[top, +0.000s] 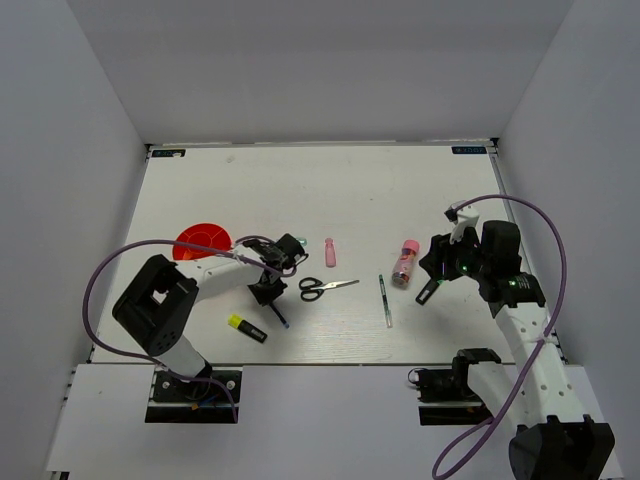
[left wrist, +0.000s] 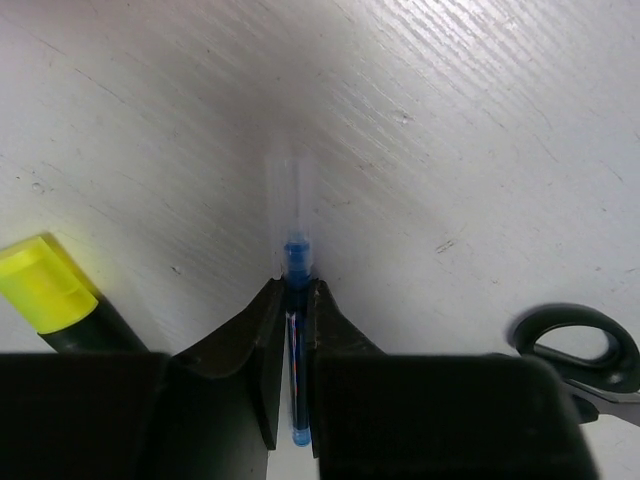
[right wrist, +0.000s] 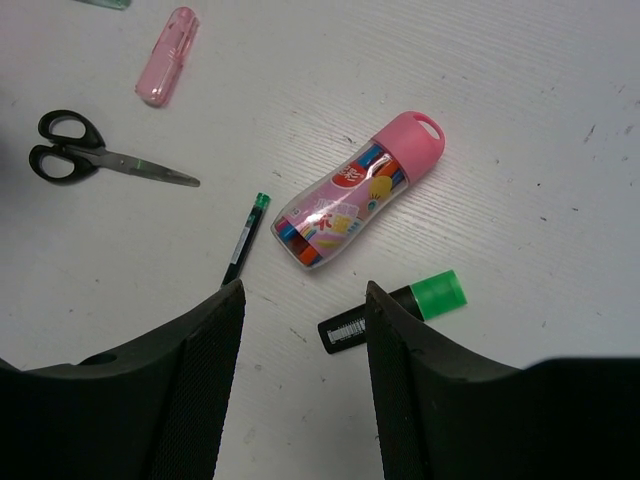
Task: Sort the stationery into containers
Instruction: Pick up the pen from the center of the board, then place the pen in the storage box.
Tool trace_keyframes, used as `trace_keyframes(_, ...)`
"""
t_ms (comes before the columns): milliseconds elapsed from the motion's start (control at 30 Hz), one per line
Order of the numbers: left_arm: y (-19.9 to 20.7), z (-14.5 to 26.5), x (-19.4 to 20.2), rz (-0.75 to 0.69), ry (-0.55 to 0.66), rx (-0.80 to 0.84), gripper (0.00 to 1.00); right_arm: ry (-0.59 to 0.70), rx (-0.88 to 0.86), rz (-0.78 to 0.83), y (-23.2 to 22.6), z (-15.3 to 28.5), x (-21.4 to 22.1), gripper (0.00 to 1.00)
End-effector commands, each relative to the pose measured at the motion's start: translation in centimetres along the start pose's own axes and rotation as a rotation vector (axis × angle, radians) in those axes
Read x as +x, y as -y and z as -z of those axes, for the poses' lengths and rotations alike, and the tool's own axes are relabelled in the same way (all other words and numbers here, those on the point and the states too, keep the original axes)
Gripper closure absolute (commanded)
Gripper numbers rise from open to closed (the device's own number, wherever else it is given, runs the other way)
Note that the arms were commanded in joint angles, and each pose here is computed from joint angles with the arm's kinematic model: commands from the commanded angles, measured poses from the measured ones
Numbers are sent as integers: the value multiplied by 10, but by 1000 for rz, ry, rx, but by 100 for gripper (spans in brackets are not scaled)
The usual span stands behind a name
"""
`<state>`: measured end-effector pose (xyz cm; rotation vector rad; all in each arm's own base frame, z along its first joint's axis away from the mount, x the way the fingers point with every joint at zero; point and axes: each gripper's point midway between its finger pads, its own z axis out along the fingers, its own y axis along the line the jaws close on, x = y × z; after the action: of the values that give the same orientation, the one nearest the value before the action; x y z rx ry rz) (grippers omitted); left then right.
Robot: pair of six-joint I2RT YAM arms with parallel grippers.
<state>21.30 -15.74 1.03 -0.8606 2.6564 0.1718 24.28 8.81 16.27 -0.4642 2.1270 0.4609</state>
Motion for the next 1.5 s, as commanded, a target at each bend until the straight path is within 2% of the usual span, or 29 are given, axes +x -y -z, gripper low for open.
trace_keyframes(0, -10, -19, 30, -49, -90, -41, 89, 52, 14, 17, -1, 9, -21, 45)
trace_keyframes(100, -1, -9, 27, -111, -66, -2, 100, 57, 17, 20, -1, 10, -22, 45)
trace_keyframes(233, 24, 24, 8, -211, 41, 76, 100, 56, 18, 17, 0, 10, -21, 45)
trace_keyframes(267, 25, 39, -4, -267, 96, 91, 100, 57, 30, 8, 3, 11, -21, 41)
trace_keyframes(300, 23, 43, -1, -280, 96, 92, 100, 57, 30, 10, 3, 11, -21, 32)
trace_keyframes(367, 29, 68, -24, -334, 190, 130, 100, 55, 21, 18, 0, 10, -20, 13)
trace_keyframes(400, 27, 73, -30, -350, 222, 129, 100, 54, 21, 17, 0, 10, -20, 10)
trace_keyframes(433, 26, 92, -45, -339, 275, 161, 100, 52, 12, 19, -2, 9, -19, 12)
trace_keyframes(467, 20, 98, -55, -384, 319, 147, 100, 53, 7, 23, -2, 9, -20, 18)
trace_keyframes(500, 17, 105, -63, -384, 342, 154, 100, 52, 5, 21, -2, 9, -19, 34)
trace_keyframes(533, 7, 118, -78, -363, 390, 161, 100, 52, -9, 22, -5, 9, -20, 72)
trace_keyframes(567, 2, 122, -87, -384, 415, 150, 100, 57, -13, 25, -5, 8, -20, 87)
trace_keyframes(600, -4, 127, -97, -376, 455, 136, 100, 53, -16, 22, -6, 8, -19, 96)
trace_keyframes(633, -13, 135, -113, -361, 510, 120, 100, 56, -25, 26, -8, 8, -19, 98)
trace_keyframes(800, -48, 169, -175, -284, 720, 48, 100, 51, -39, 25, -9, 6, -17, 87)
trace_keyframes(867, -60, 182, -198, -198, 790, 36, 100, 48, -46, 25, -9, 4, -16, 83)
trace_keyframes(900, -65, 185, -203, -220, 811, 15, 100, 53, -54, 28, -11, 5, -17, 83)
trace_keyframes(967, -78, 195, -219, -144, 868, -7, 100, 49, -60, 30, -11, 4, -15, 79)
trace_keyframes(1067, -96, 199, -230, -142, 924, -88, 100, 50, -77, 31, -14, 3, -15, 77)
trace_keyframes(1200, -117, 190, -241, -80, 1003, -164, 100, 65, -112, 49, -20, 4, -16, 74)
trace_keyframes(1267, -123, 175, -241, -75, 1009, -198, 100, 67, -135, 52, -24, 2, -13, 73)
trace_keyframes(1300, -123, 179, -248, -17, 1032, -168, 100, 89, -155, 77, -26, 2, -17, 72)
trace_keyframes(1467, -125, 157, -265, 43, 986, -125, 100, 174, -249, 169, -43, 2, -16, 68)
